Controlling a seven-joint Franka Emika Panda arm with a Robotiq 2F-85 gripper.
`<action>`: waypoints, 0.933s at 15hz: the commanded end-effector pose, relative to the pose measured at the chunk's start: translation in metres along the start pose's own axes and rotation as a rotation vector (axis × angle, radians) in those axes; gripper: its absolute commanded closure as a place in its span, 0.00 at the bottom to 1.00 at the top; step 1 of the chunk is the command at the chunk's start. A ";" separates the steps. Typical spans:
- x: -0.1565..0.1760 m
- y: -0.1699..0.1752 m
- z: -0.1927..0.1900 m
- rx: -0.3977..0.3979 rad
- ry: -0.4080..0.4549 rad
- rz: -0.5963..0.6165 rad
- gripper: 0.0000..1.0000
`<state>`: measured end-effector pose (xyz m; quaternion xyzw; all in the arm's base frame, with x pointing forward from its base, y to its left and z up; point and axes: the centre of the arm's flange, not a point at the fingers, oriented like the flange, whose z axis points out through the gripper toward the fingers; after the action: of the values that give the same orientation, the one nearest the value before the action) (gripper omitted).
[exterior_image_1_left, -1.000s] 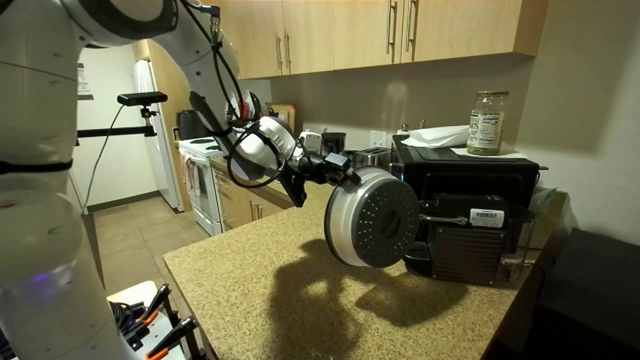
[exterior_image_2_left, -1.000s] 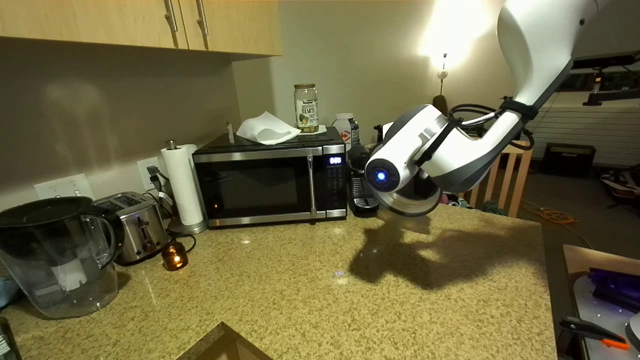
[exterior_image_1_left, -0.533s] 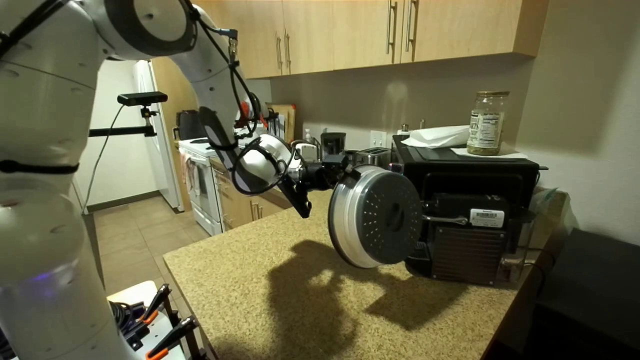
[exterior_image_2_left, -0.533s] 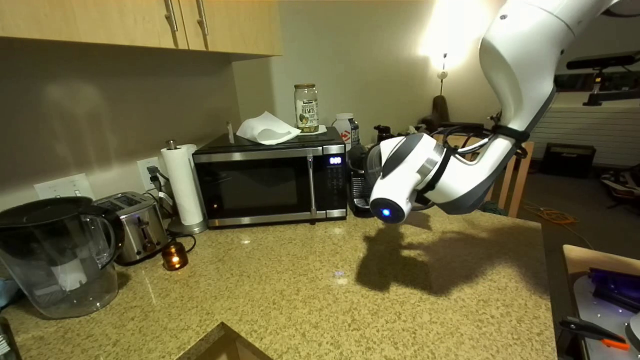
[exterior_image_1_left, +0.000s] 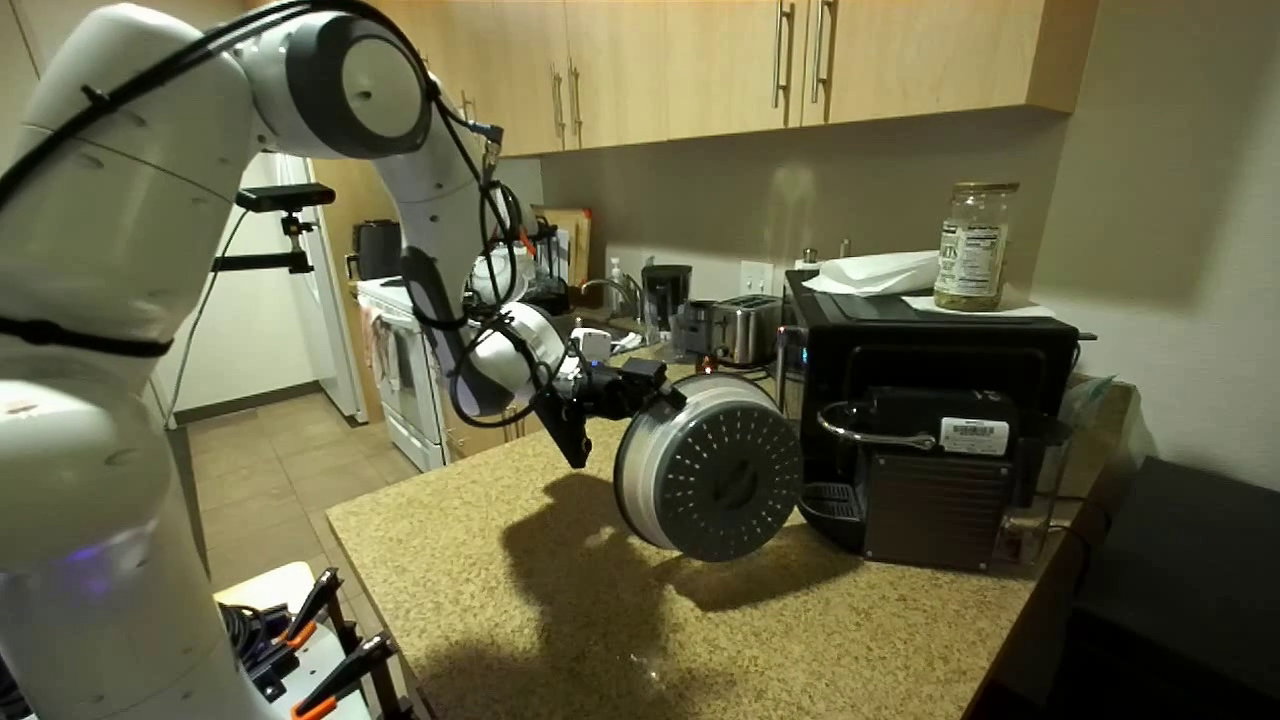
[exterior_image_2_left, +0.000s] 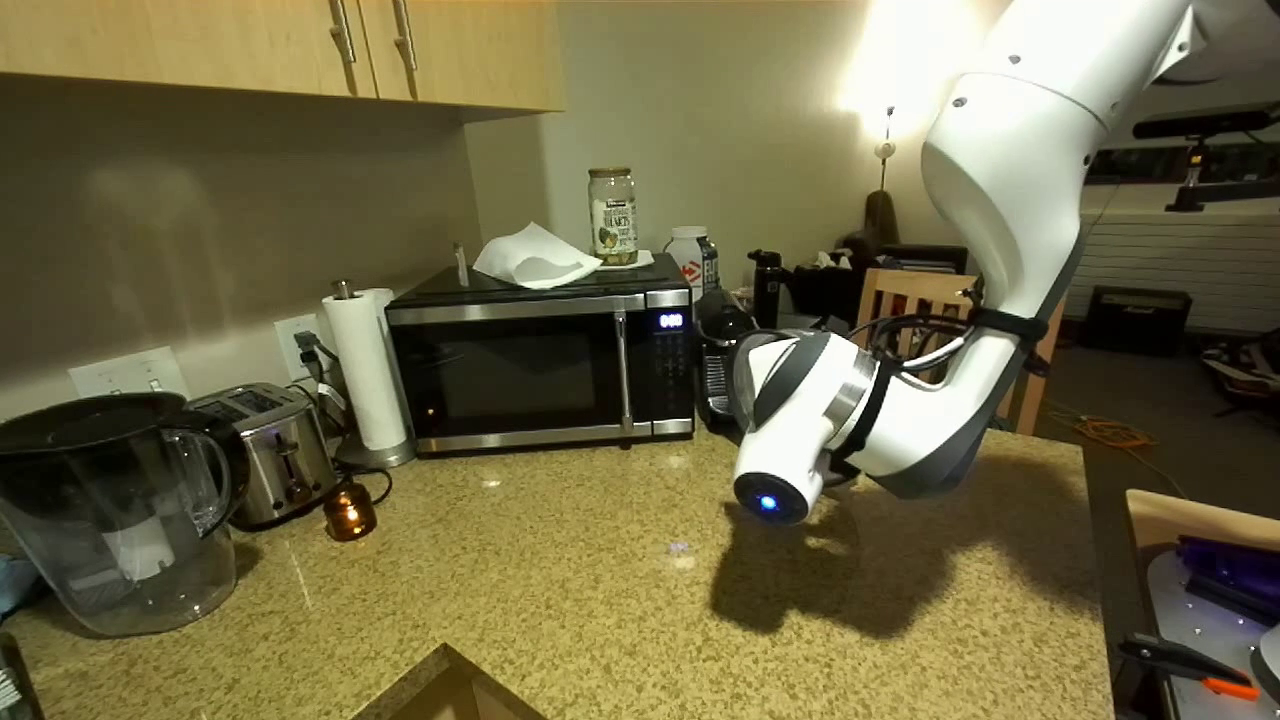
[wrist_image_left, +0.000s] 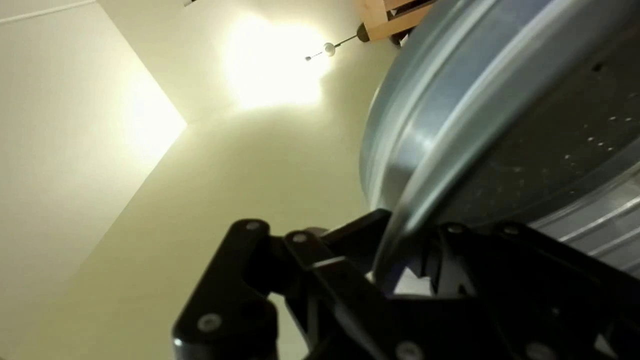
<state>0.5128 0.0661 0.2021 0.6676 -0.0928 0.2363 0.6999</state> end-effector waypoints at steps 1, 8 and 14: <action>-0.007 -0.021 0.001 0.017 -0.041 -0.004 0.96; -0.007 -0.026 0.011 -0.021 -0.023 -0.001 0.96; -0.015 -0.035 -0.007 -0.067 0.063 -0.036 0.96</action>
<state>0.5165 0.0608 0.1866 0.6465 -0.0897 0.2272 0.7227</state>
